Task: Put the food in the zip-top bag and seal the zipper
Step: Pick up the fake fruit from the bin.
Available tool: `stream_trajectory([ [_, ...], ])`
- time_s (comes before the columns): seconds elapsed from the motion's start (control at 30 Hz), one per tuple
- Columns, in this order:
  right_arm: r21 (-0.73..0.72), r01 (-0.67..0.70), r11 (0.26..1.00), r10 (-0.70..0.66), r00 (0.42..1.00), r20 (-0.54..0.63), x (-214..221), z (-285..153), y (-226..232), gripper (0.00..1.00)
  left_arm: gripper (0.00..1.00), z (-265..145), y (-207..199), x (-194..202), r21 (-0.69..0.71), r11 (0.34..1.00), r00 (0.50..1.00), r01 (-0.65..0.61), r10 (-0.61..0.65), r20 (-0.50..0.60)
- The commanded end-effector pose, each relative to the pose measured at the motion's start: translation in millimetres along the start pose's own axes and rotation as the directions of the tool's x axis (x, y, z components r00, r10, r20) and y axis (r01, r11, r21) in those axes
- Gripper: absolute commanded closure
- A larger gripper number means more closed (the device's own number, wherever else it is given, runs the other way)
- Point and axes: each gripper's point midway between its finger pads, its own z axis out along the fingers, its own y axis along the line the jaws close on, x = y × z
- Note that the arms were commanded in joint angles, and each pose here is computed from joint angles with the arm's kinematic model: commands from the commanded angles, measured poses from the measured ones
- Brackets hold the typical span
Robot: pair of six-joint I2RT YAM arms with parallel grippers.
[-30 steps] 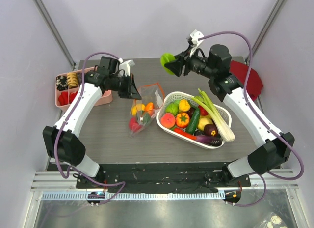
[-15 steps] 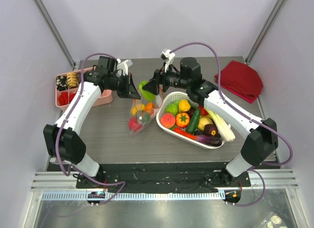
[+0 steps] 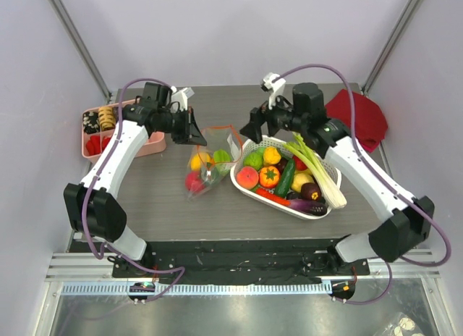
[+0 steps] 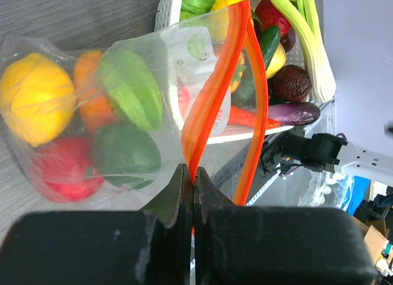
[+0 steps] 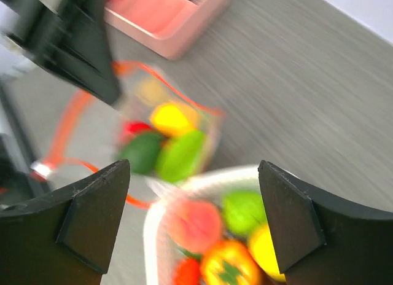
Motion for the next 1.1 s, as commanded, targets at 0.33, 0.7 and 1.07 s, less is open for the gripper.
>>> stream_trajectory([
  [0.33, 0.031, 0.434, 0.900, -0.350, 0.764, -0.542, 137.7, -42.9, -72.1, 0.14, 1.00, -1.7, -10.1, -9.0, 0.050, 0.999, 1.000, -0.009, 0.008, 0.029],
  [0.7, -0.064, 0.458, 0.887, -0.393, 0.673, -0.627, 184.5, -10.1, -108.2, 0.15, 1.00, -3.6, -7.0, -5.7, 0.031, 0.999, 0.999, -0.021, 0.020, 0.025],
  [1.07, -0.050, 0.425, 0.904, -0.364, 0.703, -0.611, 178.1, 1.0, -114.4, 0.42, 1.00, -4.9, -5.7, -3.7, 0.025, 0.999, 0.999, -0.027, 0.026, 0.022],
])
